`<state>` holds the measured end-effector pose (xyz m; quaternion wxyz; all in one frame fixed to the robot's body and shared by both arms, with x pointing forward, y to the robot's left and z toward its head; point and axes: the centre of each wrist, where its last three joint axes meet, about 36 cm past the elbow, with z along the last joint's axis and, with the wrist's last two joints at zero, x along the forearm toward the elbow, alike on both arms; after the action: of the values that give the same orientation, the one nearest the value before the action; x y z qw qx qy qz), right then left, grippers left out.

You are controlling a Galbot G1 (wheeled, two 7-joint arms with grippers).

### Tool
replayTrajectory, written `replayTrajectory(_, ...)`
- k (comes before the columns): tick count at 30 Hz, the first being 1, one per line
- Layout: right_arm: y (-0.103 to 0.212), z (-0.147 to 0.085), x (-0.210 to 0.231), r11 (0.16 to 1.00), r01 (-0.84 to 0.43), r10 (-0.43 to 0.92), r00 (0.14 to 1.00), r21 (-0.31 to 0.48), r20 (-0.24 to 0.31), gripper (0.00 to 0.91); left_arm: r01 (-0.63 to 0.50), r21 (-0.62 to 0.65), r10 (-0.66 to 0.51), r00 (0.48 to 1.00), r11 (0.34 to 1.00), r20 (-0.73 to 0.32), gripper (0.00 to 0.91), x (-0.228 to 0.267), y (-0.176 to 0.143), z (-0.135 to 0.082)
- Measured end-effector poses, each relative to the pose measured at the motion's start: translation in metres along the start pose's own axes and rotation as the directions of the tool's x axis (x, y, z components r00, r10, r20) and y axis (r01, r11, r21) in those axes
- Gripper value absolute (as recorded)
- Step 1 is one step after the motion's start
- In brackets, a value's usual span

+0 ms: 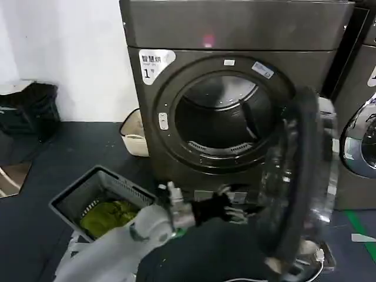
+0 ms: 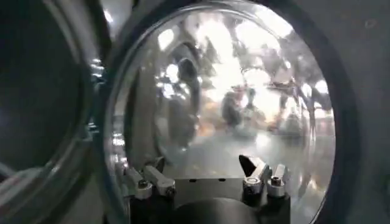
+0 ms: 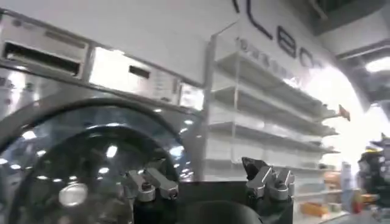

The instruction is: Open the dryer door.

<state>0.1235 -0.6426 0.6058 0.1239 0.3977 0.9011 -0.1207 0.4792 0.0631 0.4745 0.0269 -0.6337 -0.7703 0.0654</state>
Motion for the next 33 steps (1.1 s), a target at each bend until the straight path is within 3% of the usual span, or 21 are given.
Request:
replayTrajectory(13, -0.034, -0.02, 0.015, 0.996, -0.042, 0.041, 0.999, 0.079, 0.002, 0.907, -0.097, -0.109, 0.103, 0.993, 0.989, 0.053, 0.907, -0.106, 0.002, -0.022)
replayTrajectory(29, -0.064, -0.043, 0.027, 0.98, -0.162, 0.161, 0.987, 0.118, 0.019, 0.907, -0.055, -0.143, 0.065, 0.996, 0.988, 0.068, 0.907, -0.199, -0.008, -0.027)
replayTrajectory(33, -0.073, -0.047, 0.031, 0.97, -0.207, 0.208, 0.978, 0.131, 0.004, 0.907, 0.006, -0.14, 0.002, 0.998, 0.99, 0.059, 0.907, -0.197, 0.007, -0.02)
